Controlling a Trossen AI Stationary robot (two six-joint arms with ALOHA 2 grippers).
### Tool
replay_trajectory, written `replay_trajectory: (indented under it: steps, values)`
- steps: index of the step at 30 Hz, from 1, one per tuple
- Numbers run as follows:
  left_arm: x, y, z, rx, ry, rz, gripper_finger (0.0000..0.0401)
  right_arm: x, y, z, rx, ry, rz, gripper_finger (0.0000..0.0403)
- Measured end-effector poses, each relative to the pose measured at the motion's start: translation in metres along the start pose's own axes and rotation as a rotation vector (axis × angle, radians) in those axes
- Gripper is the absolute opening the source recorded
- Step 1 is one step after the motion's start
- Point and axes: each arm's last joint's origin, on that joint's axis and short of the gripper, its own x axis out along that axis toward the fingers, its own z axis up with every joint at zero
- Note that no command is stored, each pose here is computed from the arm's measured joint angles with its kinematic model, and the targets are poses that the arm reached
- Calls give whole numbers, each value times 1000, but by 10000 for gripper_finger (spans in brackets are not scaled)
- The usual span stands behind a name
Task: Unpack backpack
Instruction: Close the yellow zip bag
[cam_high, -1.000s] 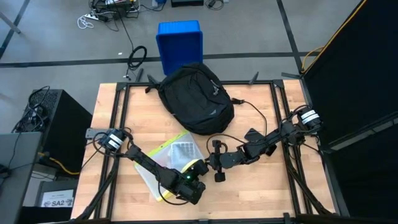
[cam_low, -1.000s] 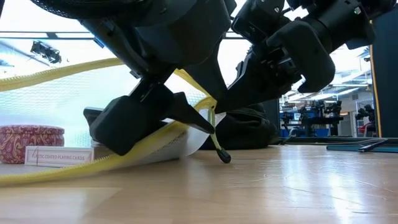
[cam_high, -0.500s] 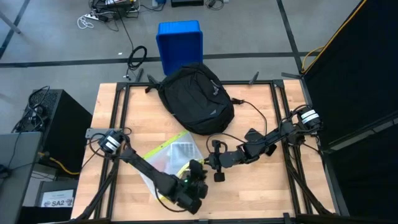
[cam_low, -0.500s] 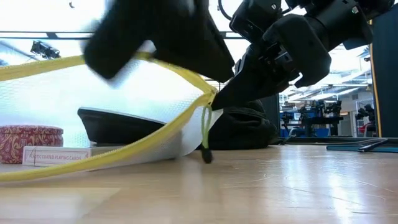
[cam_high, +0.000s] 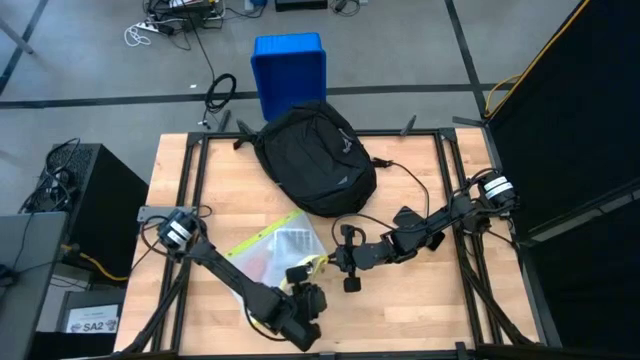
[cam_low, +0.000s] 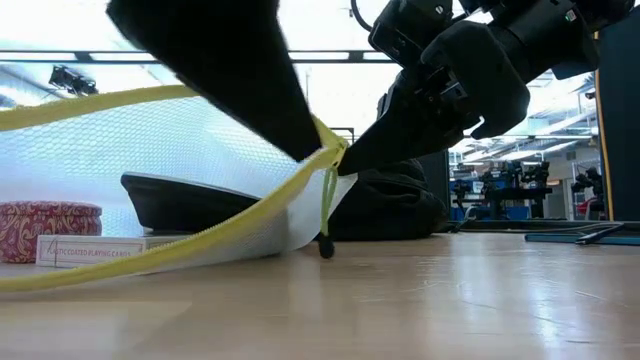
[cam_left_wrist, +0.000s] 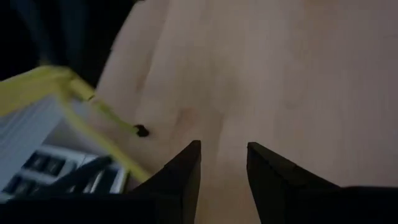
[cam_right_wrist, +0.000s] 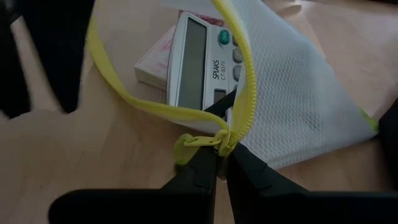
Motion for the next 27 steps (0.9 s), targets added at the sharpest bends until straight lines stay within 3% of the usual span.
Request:
replay_trajectory:
  steps: [6,11,15,20,27]
  values:
    - [-31,-14,-28,-71,-99,128,103,0,0,0,3,-2,-1,0]
    - [-48,-31,-38,-267,-216,81,103,0,-1,1,52,-16,-30,0]
    - [-36,-47,-37,-382,-295,16,97,0,-1,2,96,-28,-48,0]
    - [-6,-50,-33,-481,-378,60,70,0,-2,4,120,-51,-67,0]
    - [20,-41,-20,-499,-397,101,42,-2,3,5,119,-65,-51,0]
